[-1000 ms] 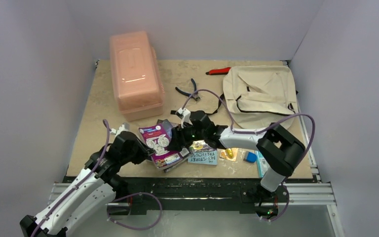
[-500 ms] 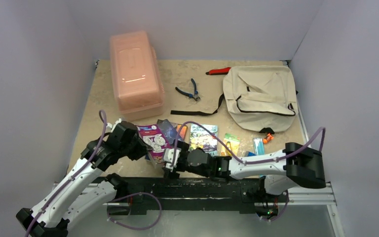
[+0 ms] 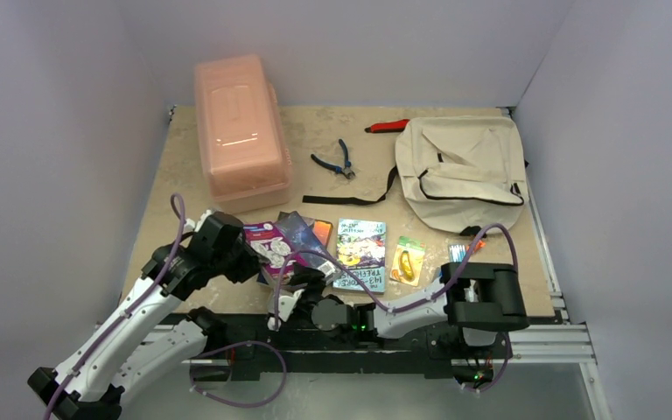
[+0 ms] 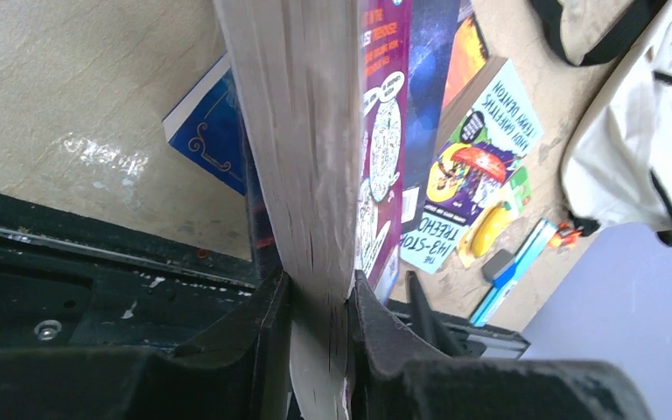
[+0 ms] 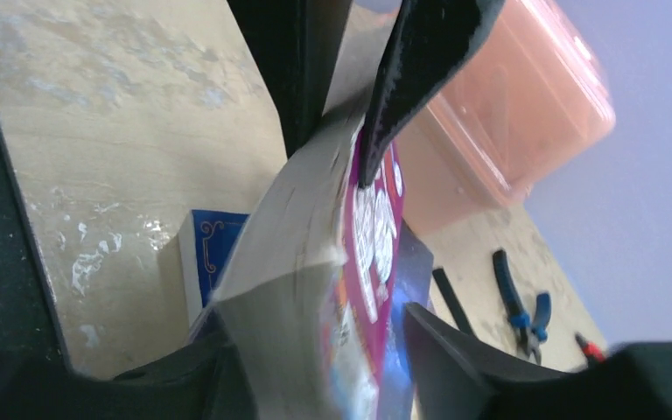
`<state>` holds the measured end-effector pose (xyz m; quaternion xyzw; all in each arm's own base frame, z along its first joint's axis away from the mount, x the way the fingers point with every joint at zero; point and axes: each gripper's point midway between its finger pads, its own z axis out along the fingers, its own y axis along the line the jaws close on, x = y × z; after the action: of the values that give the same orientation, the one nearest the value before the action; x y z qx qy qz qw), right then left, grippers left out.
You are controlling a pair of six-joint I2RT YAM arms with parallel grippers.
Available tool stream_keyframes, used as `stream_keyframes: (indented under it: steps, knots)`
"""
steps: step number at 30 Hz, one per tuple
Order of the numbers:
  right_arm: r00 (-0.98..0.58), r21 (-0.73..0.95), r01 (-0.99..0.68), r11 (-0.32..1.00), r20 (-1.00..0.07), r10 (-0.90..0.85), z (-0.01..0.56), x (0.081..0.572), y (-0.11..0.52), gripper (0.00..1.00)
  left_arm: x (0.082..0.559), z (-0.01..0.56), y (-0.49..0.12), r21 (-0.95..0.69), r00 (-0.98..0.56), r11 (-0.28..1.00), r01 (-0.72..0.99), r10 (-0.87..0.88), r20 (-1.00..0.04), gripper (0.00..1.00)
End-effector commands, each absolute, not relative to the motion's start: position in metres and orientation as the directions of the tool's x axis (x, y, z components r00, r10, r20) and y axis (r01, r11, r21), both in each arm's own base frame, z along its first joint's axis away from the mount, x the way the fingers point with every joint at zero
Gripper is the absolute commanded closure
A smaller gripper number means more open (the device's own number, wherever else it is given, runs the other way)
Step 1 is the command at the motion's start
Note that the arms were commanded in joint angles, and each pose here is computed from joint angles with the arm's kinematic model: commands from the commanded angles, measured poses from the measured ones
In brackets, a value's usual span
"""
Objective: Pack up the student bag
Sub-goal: Pick up the book from the center of the board.
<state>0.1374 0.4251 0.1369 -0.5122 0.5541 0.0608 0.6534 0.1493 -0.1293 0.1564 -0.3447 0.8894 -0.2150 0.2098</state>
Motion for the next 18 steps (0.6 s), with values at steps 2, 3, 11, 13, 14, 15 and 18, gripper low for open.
stream_keyframes:
  steps: [2,3,11,13,14,15,18]
  knots:
    - [0.377,-0.541,-0.537,0.647,-0.840,-0.390,0.186,0.152,0.416,0.65,0.165,0.195,-0.144,-0.638,-0.650,0.607,-0.474,-0.730,-0.212,1.00]
    - [0.383,-0.538,-0.539,0.648,-0.842,-0.380,0.189,0.151,0.415,0.81,0.167,0.199,-0.146,-0.651,-0.654,0.608,-0.454,-0.724,-0.219,0.99]
    - [0.273,-0.438,-0.511,0.740,-0.899,-0.344,0.210,0.169,0.352,1.00,0.204,0.286,-0.150,-0.662,-0.617,0.747,-0.059,-0.549,-0.564,0.16]
    - [0.215,-0.351,-0.519,0.779,-0.936,-0.279,0.221,0.174,0.325,1.00,0.212,0.309,-0.142,-0.632,-0.549,0.775,0.004,-0.526,-0.649,0.09]
    - [0.188,-0.299,-0.518,0.802,-0.954,-0.234,0.229,0.176,0.311,1.00,0.215,0.319,-0.138,-0.618,-0.510,0.785,0.037,-0.517,-0.687,0.08]
    - [0.155,-0.246,-0.513,0.822,-0.969,-0.193,0.235,0.180,0.296,1.00,0.219,0.329,-0.136,-0.605,-0.470,0.793,0.072,-0.508,-0.722,0.07]
    - [0.034,-0.070,-0.399,0.914,-0.998,-0.062,0.246,0.209,0.238,1.00,0.233,0.357,-0.142,-0.571,-0.345,0.794,0.211,-0.486,-0.803,0.06]
